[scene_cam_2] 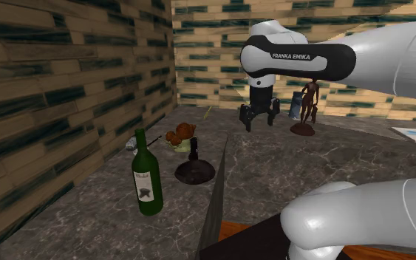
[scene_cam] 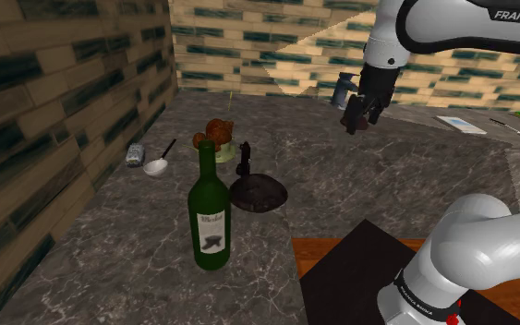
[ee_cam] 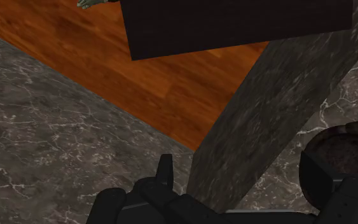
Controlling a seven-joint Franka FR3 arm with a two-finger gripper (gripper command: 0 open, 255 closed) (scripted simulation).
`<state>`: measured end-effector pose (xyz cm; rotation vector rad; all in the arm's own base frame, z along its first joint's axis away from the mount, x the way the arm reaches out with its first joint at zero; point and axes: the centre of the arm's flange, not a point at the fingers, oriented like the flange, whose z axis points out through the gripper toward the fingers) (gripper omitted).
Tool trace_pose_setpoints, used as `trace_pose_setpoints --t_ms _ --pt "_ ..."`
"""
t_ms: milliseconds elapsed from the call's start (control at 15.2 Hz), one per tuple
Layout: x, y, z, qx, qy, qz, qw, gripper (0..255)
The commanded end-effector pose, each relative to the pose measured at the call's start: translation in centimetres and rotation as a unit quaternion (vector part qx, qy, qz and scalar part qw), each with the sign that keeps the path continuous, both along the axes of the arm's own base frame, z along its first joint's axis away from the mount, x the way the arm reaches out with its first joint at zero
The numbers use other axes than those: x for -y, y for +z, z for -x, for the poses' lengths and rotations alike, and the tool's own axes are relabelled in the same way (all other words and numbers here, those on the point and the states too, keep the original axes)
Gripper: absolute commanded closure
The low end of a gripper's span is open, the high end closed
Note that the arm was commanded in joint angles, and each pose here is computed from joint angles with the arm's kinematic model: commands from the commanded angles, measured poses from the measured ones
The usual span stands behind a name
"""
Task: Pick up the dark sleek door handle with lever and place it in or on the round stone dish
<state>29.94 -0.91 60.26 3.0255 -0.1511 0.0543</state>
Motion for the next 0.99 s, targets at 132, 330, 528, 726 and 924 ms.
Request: trace_pose_setpoints --t_ms 132,330,528,726,924 --pt "-1.2 -1.1 -2.0 0.001 -0.007 -0.003 1.0 0" --pt "-2.9 -2.7 -5.1 0.003 -0.016 -0.008 0.9998 0" --pt "-4.6 -4.2 -8.3 0.005 -0.026 -0.012 0.9996 0" --pt "-6.2 -5.8 -11.4 0.007 -0.036 -0.017 0.9992 0" --pt "-7.7 -7.3 -14.6 0.008 -0.046 -0.021 0.9987 0"
